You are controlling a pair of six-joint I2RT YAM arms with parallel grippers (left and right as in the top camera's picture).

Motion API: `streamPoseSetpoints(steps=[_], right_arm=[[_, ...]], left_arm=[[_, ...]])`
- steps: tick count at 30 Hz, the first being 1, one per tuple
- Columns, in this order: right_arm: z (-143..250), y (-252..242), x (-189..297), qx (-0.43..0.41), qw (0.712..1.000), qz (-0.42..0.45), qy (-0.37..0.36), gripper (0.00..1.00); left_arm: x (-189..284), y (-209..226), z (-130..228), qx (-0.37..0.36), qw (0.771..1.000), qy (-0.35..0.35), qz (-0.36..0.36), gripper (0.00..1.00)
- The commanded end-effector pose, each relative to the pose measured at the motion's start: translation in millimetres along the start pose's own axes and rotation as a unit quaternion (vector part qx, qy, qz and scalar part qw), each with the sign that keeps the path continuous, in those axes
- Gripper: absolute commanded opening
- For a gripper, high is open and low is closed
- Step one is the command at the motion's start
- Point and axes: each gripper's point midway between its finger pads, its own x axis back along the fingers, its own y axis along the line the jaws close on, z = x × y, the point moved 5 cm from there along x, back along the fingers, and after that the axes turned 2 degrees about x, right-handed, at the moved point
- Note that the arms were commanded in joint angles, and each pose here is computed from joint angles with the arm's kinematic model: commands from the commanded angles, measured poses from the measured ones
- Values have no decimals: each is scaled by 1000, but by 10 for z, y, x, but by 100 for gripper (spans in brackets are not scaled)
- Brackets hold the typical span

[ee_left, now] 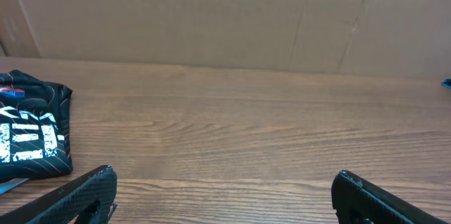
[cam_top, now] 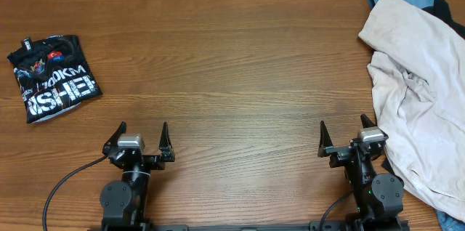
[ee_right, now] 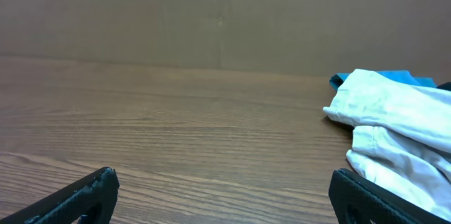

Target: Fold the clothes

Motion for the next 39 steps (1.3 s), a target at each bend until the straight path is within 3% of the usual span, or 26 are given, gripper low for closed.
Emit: streamPoseSetpoints(steps=[1,10,15,21,24,28,31,34,39], right_arm=[[-50,-7,11,-17,1000,2,-12,100],[-330,-193,133,-44,996,74,-9,100],[-594,-251,180,-65,993,95,27,100],[-832,-262,48,-85,982,100,135,100],[-890,-254,-34,-97,969,101,204,100],[-1034,-65,-175,-116,959,26,258,100],[-1033,-106,-209,-123,949,48,288,100],[-883,-385,-156,-219,907,184,309,100],[-597,-827,86,-322,820,327,341,100]], left_arm=[[3,26,0,-13,1000,-3,-8,100],[90,-37,-66,24,999,37,8,100],[243,-89,-436,26,999,47,7,100],[276,-154,-936,32,995,89,0,100],[183,-162,-998,22,988,153,-7,100],[46,-196,-1059,28,975,219,-6,100],[-37,-193,-1049,38,968,246,-12,100],[-93,-197,-1022,39,964,262,-11,100],[-117,-188,-999,38,963,268,-14,100]])
